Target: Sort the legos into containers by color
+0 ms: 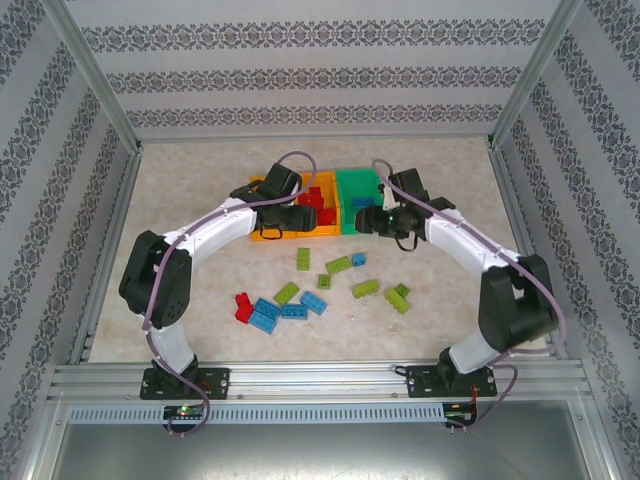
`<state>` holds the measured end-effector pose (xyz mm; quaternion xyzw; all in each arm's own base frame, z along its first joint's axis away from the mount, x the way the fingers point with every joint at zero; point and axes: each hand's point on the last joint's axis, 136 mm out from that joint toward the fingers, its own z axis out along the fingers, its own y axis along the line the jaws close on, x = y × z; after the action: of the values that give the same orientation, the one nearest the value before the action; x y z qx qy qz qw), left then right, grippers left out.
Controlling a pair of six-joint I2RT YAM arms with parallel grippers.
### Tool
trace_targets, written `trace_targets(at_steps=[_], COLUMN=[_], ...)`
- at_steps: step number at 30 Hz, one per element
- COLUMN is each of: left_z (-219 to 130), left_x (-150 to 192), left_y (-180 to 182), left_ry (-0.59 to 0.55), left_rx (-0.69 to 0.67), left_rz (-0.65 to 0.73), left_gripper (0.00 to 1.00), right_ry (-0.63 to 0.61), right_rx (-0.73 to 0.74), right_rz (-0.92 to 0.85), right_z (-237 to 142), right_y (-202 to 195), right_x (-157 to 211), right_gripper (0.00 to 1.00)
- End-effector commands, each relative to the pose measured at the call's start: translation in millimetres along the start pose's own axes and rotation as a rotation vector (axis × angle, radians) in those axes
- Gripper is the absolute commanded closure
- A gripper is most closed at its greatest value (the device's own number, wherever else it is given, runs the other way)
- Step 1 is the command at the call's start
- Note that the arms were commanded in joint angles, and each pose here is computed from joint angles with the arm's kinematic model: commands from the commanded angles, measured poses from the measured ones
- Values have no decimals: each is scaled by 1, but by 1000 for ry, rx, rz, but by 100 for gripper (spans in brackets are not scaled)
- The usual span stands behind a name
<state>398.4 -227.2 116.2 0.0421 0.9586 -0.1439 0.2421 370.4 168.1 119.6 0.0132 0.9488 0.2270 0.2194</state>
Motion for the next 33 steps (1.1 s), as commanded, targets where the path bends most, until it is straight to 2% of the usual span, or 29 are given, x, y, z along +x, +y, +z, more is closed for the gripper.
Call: trace_targets(at_steps=[1, 7, 15, 21, 26, 33], left_z=[-15, -20, -22, -10, 7, 36], left_x=[-7, 14, 65, 83, 85, 90], left_y=[4, 18, 41, 22, 1, -7], left_ry=[-52, -22, 56, 114, 149, 223], left_rx=[-15, -55, -96, -13, 0, -29], left_rz=[-3, -7, -68, -65, -52, -107], left_gripper=[24, 24, 24, 25, 25, 26], right_ry=[-38, -62, -36, -52, -76, -109], right_rx=[-33, 56, 100, 65, 49, 29], right_rz=[36, 68, 81, 85, 80, 74], right_z=[11, 34, 55, 52, 41, 23], right_y=[6, -10, -21, -12, -5, 1], right_x=[-33, -69, -75, -79, -82, -81], right_gripper=[44, 43, 29, 20, 19, 18])
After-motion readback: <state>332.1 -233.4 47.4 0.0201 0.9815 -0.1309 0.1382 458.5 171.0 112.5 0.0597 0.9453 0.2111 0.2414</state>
